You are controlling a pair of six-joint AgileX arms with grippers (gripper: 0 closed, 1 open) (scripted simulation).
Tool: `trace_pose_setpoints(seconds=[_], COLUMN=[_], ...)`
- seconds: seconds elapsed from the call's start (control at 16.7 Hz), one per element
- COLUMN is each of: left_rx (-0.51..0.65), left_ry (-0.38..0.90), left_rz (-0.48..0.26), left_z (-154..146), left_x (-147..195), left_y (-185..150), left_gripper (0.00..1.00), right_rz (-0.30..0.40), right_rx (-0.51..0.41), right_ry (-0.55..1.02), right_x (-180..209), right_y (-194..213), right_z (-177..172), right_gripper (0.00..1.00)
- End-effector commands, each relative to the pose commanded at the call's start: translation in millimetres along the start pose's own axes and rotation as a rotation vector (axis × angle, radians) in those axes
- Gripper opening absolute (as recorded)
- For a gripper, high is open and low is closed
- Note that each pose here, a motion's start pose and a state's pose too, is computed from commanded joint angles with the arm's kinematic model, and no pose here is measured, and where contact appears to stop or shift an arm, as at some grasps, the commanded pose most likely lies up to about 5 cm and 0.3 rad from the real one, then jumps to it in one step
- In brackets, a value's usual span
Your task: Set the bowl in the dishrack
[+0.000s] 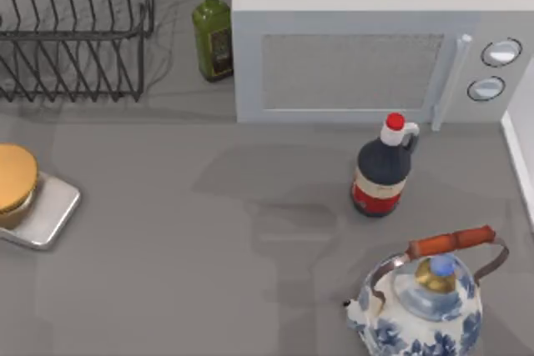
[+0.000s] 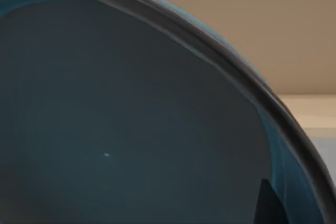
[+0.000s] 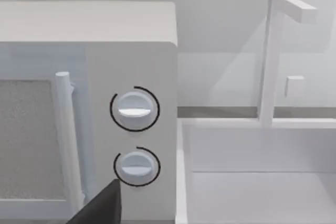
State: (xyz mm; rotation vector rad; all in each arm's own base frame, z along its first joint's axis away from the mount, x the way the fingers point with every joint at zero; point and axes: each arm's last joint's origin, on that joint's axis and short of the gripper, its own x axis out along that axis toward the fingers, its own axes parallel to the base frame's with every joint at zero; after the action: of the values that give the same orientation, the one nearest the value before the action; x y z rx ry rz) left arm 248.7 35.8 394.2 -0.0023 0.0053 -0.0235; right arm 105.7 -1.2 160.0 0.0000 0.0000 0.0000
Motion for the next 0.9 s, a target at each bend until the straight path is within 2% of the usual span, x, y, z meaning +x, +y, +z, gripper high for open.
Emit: trace_pose_setpoints(seconds=[0.24, 0.42, 0.66, 0.9], left_rx=[0.003, 0.008, 0.005, 0.002], left_ry=[0.000, -0.017, -0.014, -0.005], left_rz=[0.002, 0.003, 0.004, 0.003], left_z=[-53.8, -102.5, -158.2, -175.6], left_x=[70.3, 107.4, 130.2, 133.7], left_y=[4.6, 2.4, -4.2, -7.0], left_gripper=[0.00, 0.00, 0.00, 0.00], right_rz=[0.000, 0.000, 0.000, 0.000], right_rx=[0.000, 0.000, 0.000, 0.000], right_ry=[0.000, 0.000, 0.000, 0.000], right_x=[0.0, 0.0, 0.0, 0.0], right_y=[0.0, 0.0, 0.0, 0.0], right_z=[0.0, 0.0, 0.0, 0.0], right_gripper=[1.00, 1.00, 1.00, 1.00])
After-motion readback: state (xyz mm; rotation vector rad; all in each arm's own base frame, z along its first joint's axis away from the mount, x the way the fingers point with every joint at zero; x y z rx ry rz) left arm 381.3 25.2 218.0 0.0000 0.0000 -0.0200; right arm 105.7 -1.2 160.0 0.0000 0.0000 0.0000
